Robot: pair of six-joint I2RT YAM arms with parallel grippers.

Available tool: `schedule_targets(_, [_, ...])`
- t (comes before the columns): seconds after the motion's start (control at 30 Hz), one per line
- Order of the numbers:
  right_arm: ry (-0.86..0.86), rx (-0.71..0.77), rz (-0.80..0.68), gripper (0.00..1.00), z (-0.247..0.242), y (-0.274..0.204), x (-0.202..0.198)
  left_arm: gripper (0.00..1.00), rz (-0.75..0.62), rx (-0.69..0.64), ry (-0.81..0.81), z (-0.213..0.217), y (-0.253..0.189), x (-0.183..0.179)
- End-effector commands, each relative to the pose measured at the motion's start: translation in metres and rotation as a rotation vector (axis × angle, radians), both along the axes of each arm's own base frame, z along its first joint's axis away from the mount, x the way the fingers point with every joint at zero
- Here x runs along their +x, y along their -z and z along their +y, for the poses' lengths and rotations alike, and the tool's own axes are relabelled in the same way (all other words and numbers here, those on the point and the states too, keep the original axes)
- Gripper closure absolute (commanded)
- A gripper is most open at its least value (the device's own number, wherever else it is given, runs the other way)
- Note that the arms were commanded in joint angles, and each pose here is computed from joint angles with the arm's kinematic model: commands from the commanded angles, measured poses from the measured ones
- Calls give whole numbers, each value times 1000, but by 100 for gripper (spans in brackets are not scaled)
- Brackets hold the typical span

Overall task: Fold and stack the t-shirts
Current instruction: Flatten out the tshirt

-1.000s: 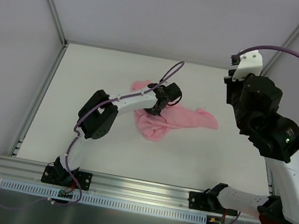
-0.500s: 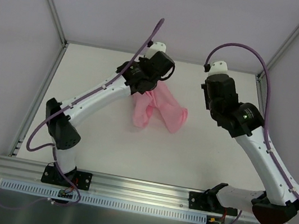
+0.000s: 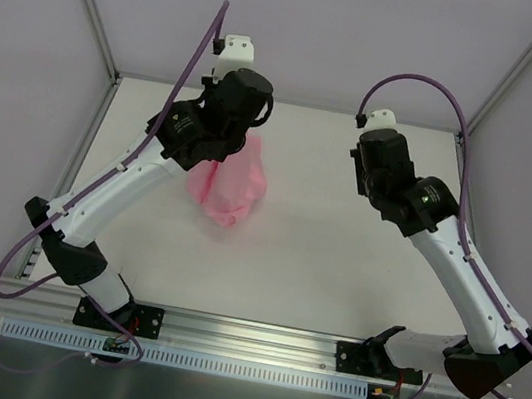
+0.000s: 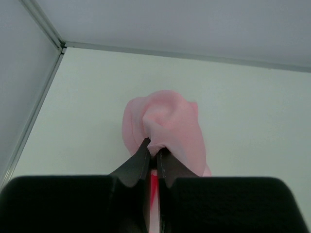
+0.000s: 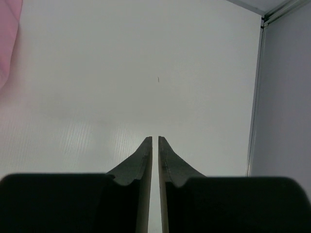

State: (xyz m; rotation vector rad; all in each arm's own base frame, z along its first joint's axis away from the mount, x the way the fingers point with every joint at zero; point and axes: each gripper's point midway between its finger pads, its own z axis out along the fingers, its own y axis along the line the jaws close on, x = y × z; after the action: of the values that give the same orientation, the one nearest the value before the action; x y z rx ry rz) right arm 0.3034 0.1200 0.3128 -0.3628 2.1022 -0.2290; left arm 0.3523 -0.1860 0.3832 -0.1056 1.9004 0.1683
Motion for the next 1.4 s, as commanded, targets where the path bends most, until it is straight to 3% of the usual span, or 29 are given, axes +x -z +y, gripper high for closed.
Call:
schedule_targets(0.0, [1,45,-1,88,8,3,4,100,-115,-17,-83,24,-37,-6])
schedule_targets(0.23, [-20,68,24,88,18,11,8,100,-176,-112,-27,22,-61,-13])
schedule_targets(0.47, [-42,96,68,89,32,24,12,100,-320,-212,27,20,-109,-18])
schedule_targets(0.77, [-78,122,103,93,50,35,20,100,-525,-255,117,8,-198,-17])
schedule_targets(0.93, [-107,120,132,92,58,44,22,100,-619,-356,186,5,-239,-39])
schedule_targets(1.0, [-115,124,143,90,60,47,22,100,-647,-311,197,5,-248,-48])
schedule_targets(1.23, [-136,138,187,89,70,66,21,100,-741,-356,255,6,-279,-84])
schedule_targets(1.37, [-133,141,194,89,72,69,24,100,-732,-373,368,-17,-282,-95])
